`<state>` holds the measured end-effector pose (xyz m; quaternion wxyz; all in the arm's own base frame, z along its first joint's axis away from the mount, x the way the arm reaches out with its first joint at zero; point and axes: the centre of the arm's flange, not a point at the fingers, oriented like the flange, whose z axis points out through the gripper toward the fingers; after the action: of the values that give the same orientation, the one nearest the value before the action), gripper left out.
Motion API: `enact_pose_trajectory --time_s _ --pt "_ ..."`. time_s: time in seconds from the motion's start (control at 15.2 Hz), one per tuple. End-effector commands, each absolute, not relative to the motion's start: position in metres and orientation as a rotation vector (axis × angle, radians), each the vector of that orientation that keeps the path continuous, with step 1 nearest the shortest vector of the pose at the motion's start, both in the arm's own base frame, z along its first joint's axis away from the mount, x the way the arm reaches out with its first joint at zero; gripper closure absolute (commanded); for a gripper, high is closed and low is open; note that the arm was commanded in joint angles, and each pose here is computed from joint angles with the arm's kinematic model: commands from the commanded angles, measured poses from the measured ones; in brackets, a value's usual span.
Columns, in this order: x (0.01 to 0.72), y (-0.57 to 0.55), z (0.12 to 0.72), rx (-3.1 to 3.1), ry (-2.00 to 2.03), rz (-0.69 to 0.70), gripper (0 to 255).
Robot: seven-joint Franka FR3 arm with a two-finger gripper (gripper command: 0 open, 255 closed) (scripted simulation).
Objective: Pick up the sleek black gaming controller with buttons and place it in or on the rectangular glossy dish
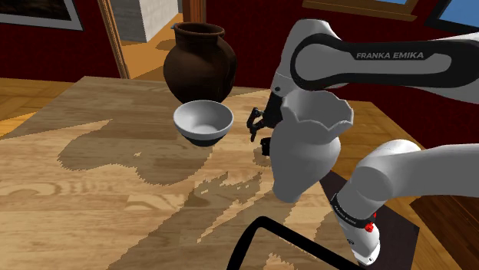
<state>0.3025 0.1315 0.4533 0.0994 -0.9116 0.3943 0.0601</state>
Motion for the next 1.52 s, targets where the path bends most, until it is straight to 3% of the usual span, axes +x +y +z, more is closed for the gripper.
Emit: enact_pose_trajectory --time_s 0.0,0.13,0.2,0.86,1.45 --pt "0.298 0.112 0.422 -2.975 1.144 0.076 0" --pt "0.298 0.112 0.422 -2.975 1.144 0.076 0" --pt "0.303 0.151 0.445 -2.469 1.166 0.249 0" --pt "0.32 0.082 0.461 -2.71 1.213 0.148 0" --pt "0.319 0.09 0.422 -2.71 1.213 0.148 0"
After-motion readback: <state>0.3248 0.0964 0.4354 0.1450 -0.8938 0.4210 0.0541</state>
